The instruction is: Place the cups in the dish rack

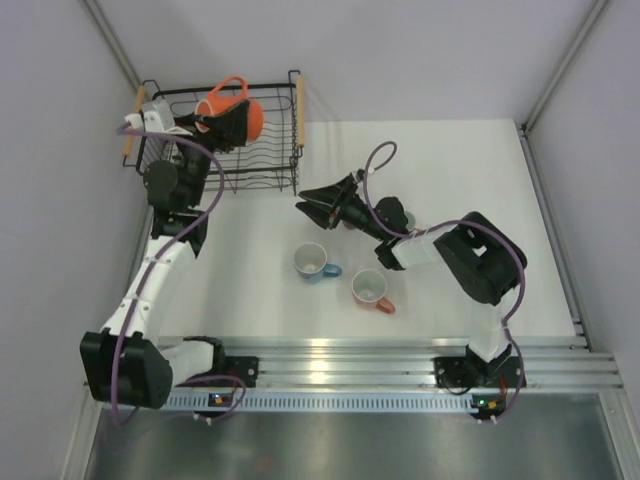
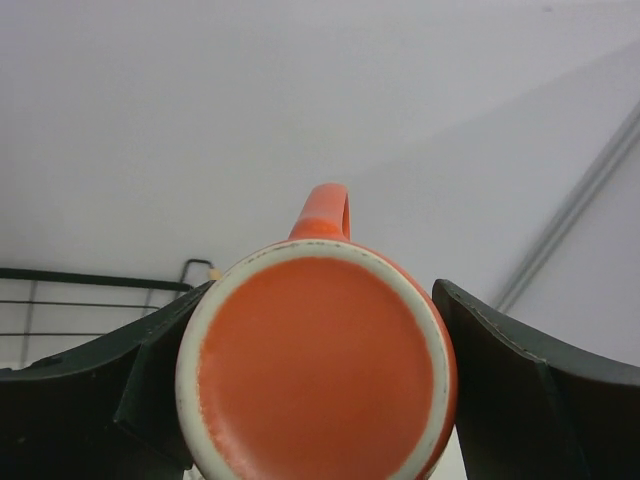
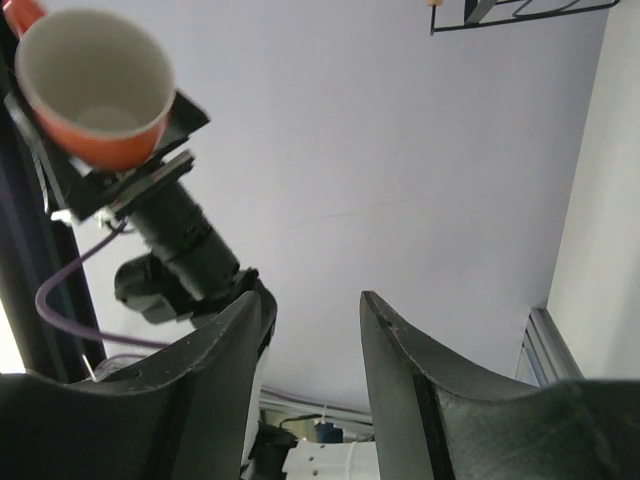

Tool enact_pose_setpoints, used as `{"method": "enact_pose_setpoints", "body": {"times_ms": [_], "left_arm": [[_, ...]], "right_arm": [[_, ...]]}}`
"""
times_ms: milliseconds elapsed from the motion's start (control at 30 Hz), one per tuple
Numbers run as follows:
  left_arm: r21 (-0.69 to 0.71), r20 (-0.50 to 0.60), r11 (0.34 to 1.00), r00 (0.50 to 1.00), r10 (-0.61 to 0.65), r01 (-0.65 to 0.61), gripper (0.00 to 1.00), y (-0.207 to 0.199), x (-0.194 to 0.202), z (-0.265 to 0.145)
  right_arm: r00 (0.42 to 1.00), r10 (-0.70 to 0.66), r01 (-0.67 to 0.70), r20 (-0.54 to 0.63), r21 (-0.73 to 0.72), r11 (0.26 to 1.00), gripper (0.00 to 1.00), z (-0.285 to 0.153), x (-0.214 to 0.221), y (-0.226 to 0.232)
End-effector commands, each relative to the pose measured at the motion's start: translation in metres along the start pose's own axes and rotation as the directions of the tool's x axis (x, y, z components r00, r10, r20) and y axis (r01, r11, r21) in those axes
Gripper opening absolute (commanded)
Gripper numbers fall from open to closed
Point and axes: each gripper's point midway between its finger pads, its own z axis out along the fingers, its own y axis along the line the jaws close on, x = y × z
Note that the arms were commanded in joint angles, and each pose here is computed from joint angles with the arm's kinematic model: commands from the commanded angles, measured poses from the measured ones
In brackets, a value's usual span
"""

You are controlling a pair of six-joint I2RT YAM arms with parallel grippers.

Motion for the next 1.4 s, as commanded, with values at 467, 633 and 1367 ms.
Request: {"method": "enact_pose_setpoints", "body": {"times_ms": [467, 633, 1367], "left_arm": [[-0.219, -0.237, 0.912, 0.926, 0.294, -0.346, 0.0, 0.192, 0.085, 0.131], [-0.266, -0.28, 0.859, 0.888, 0.366, -0.438, 0.0, 0.236, 0.106, 0.159], [-0.294, -0.543, 0.732, 0.738, 0.401, -0.614, 0.0, 0.361, 0.205, 0.139]], "right_arm": [[0.911, -0.413, 0.36, 0.01, -0.51, 0.781, 0.44, -0.059, 0.026, 0.173], [0.891, -0.453, 0.396, 0.019, -0.518, 0.758, 0.45, -0.064, 0.014, 0.182], [0.871, -0.478, 0.475, 0.113, -0.439, 0.762, 0.45, -0.091, -0.04, 0.181]]}}
